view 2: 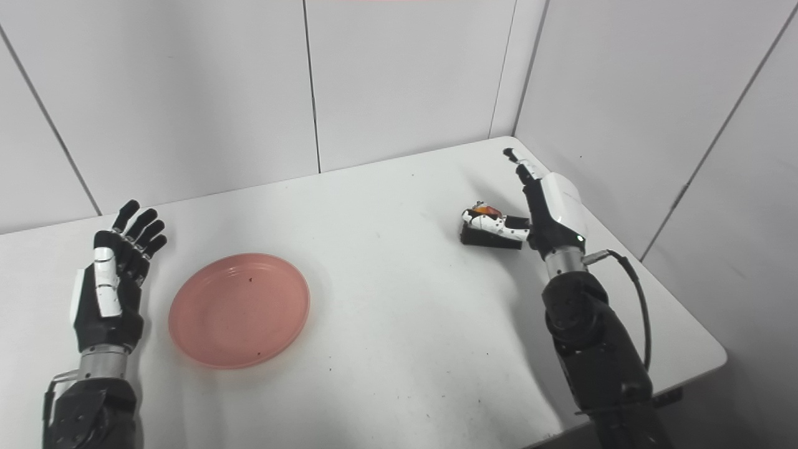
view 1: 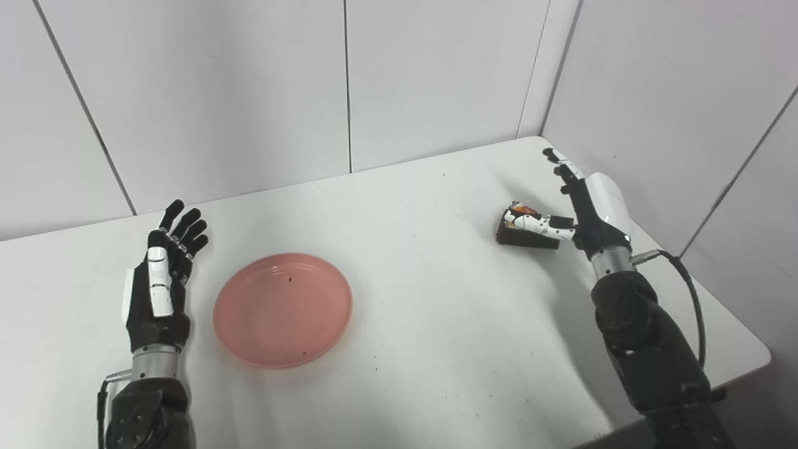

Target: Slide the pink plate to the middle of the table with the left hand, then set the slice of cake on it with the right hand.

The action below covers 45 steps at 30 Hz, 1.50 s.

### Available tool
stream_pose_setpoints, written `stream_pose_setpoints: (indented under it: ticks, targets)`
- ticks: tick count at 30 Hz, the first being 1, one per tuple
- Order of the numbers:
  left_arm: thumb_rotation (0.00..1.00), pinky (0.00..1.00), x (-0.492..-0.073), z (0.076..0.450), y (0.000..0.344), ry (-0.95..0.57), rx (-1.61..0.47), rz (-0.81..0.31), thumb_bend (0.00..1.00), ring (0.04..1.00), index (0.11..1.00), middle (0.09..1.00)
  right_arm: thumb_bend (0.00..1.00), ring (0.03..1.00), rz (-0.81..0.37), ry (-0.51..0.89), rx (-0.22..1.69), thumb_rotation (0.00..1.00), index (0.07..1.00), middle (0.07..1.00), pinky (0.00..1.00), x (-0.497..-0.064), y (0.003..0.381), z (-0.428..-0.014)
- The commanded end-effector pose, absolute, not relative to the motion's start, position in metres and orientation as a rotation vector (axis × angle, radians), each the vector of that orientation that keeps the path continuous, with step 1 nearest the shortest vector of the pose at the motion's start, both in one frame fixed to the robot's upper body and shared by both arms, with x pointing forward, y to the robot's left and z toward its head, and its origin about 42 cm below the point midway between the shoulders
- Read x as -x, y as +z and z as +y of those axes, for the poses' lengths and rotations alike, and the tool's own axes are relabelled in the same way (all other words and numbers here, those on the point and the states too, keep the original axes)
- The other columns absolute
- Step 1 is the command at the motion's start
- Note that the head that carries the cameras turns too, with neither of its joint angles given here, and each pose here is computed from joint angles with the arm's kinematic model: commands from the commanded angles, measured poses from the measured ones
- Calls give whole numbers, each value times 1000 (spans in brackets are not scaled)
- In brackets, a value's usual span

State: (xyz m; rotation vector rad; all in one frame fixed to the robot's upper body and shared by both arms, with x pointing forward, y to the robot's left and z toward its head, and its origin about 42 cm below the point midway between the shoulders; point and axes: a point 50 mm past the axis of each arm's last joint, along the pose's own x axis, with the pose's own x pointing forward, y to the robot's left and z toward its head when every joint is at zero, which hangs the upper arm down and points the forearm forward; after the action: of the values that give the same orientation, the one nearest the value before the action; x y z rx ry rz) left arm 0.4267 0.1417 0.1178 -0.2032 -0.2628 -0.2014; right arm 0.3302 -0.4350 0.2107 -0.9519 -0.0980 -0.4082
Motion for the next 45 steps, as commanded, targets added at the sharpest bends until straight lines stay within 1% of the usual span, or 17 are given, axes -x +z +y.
stream_pose_setpoints:
  ticks: [1, 8, 11, 16, 18, 20, 21, 22, 23, 25, 26, 28, 29, 30, 32, 40, 45]
  targets:
    - [999, 841, -364, 176, 23, -126, 179, -7, 727, 849, 848, 848, 817, 844, -134, -424, 978, 497, 875, 875, 741, -341, 237, -438]
    - [1000, 837, -363, 177, 23, -138, 170, -8, 739, 843, 847, 846, 834, 837, -114, -375, 998, 483, 862, 856, 758, -354, 224, -433]
    - [989, 841, -364, 176, 23, -139, 175, -9, 729, 841, 843, 842, 837, 828, -86, -350, 1006, 521, 872, 861, 742, -359, 219, -433]
    - [988, 830, -364, 175, 24, -135, 172, -11, 752, 835, 842, 837, 825, 728, -46, -310, 1010, 358, 866, 866, 603, -369, 213, -429]
    - [990, 832, -363, 175, 25, -139, 162, -15, 752, 836, 843, 838, 827, 727, -36, -298, 1033, 348, 864, 863, 603, -373, 212, -429]
    - [998, 826, -362, 175, 25, -142, 157, -20, 743, 838, 850, 843, 825, 764, -27, -292, 1061, 299, 853, 842, 654, -376, 209, -428]
    - [998, 827, -362, 175, 26, -140, 159, -22, 735, 838, 847, 841, 823, 759, -24, -291, 1071, 248, 838, 821, 645, -377, 208, -428]
    - [998, 827, -361, 174, 27, -138, 159, -26, 733, 837, 846, 840, 823, 758, -20, -293, 1077, 235, 834, 816, 643, -378, 206, -427]
    - [998, 818, -361, 173, 27, -139, 158, -29, 739, 833, 842, 839, 787, 726, -17, -295, 1081, 134, 811, 781, 619, -379, 205, -426]
    - [997, 811, -361, 172, 28, -139, 156, -33, 745, 832, 840, 838, 708, 668, -23, -311, 1068, 27, 760, 716, 577, -381, 202, -427]
    - [998, 811, -361, 172, 28, -141, 149, -34, 746, 832, 840, 838, 702, 663, -48, -328, 1053, 22, 756, 711, 574, -382, 201, -427]
    - [1000, 807, -361, 172, 28, -141, 141, -34, 748, 830, 841, 839, 622, 551, -90, -353, 1038, 4, 672, 636, 458, -382, 200, -427]
    - [1000, 806, -361, 172, 28, -143, 140, -34, 749, 829, 841, 839, 609, 531, -117, -379, 1025, 2, 658, 623, 437, -382, 199, -427]
    - [1000, 811, -361, 171, 28, -144, 140, -34, 740, 831, 842, 842, 571, 468, -134, -397, 1017, 0, 609, 542, 387, -382, 198, -427]
    - [1000, 800, -360, 171, 29, -145, 139, -38, 731, 828, 843, 842, 533, 453, -161, -429, 996, 0, 557, 477, 381, -381, 199, -425]
    - [1000, 826, -361, 168, 29, -147, 150, -37, 729, 847, 860, 858, 514, 429, -263, -452, 966, 0, 529, 444, 366, -381, 202, -418]
    - [993, 815, -360, 167, 31, -146, 157, -44, 736, 839, 843, 847, 514, 397, -317, -446, 941, 0, 530, 435, 325, -382, 207, -410]
